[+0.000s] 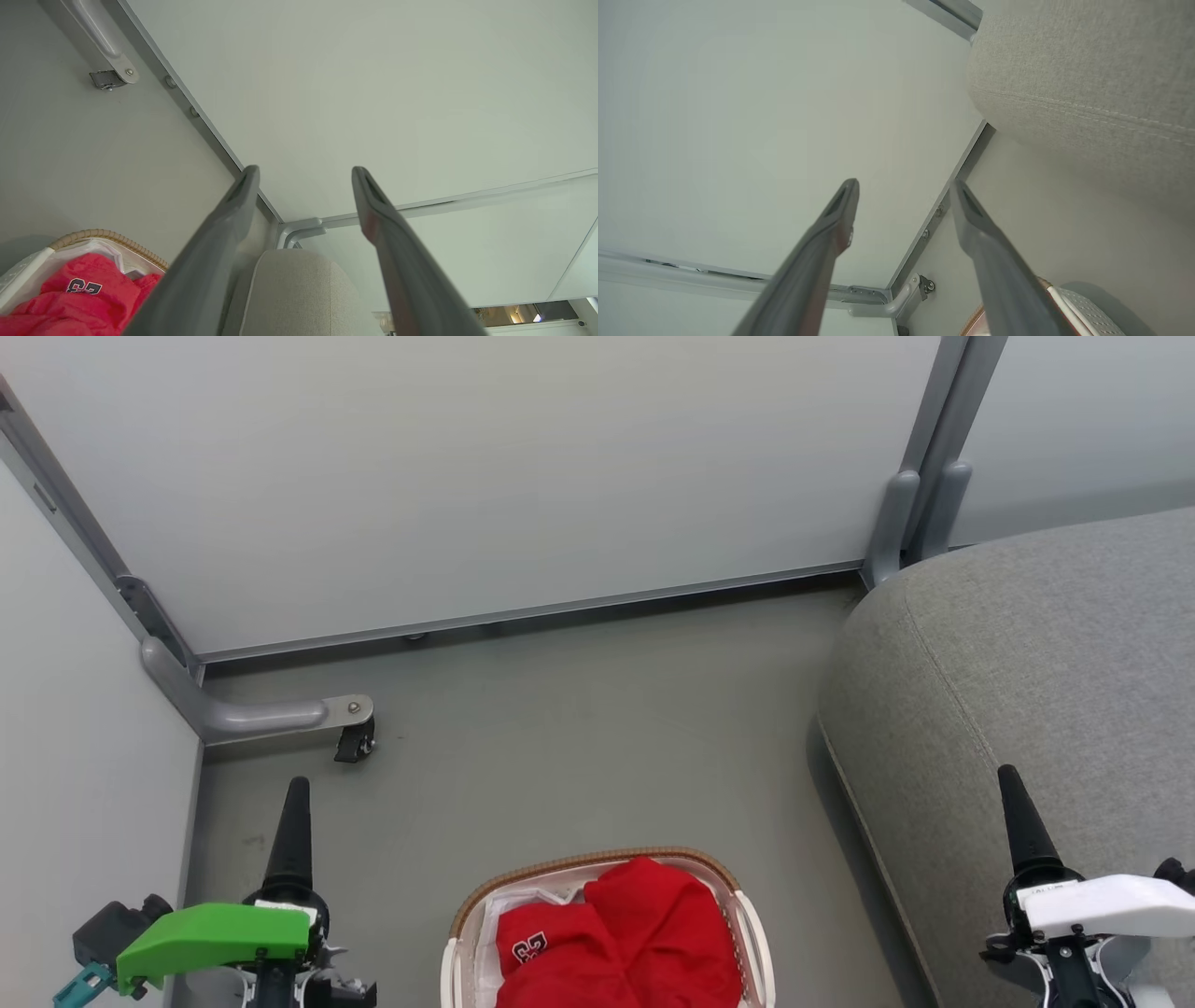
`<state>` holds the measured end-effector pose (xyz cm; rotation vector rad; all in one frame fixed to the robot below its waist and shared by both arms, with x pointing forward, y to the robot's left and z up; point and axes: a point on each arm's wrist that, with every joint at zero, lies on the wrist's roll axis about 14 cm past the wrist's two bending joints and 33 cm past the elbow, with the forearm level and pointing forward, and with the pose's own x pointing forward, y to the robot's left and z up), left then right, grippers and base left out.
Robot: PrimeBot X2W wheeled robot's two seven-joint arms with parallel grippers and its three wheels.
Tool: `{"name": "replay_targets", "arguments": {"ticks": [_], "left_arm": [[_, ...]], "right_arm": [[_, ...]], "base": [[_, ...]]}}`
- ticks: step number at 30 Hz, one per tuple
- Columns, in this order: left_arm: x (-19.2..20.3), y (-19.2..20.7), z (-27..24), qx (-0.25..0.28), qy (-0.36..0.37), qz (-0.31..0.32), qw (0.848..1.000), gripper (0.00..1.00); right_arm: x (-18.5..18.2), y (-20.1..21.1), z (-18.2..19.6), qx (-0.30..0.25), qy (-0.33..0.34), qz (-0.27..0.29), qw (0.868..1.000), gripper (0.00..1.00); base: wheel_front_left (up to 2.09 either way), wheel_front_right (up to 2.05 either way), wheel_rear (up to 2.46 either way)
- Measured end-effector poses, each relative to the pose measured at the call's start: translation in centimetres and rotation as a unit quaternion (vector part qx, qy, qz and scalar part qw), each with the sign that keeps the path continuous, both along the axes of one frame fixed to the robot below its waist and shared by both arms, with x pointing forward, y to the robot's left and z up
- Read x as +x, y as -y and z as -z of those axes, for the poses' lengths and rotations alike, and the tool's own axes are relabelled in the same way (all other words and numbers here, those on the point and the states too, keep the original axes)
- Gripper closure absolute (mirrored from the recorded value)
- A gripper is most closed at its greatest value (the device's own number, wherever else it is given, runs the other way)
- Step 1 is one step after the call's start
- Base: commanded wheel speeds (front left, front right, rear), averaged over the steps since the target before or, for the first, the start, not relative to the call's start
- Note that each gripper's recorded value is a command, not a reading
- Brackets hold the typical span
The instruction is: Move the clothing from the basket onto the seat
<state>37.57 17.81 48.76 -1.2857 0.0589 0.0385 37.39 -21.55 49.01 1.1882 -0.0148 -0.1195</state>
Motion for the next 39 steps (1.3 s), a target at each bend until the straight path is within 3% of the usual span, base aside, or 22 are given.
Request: {"name": "replay_targets", "arguments": {"ticks": [10, 21, 39], "left_arm": [[0.1, 0.7, -0.7, 0.102, 0.009, 0.01, 0.995, 0.0], [0.0, 2.1, -0.7, 0.229, 0.014, 0.032, 0.973, 0.0], [-0.7, 2.1, 0.2, 0.328, 0.011, 0.035, 0.944, 0.0]], "right_arm": [[-0.1, -0.5, -1.0, -0.125, 0.007, -0.013, 0.992, 0.0], [-0.1, -1.0, -1.2, -0.234, 0.007, -0.024, 0.972, 0.0], [-0.8, -1.8, -0.8, -0.354, 0.005, -0.04, 0.934, 0.0]], "base": [[0.0, 0.0, 0.0], [0.0, 0.0, 0.0], [0.0, 0.0, 0.0]]}}
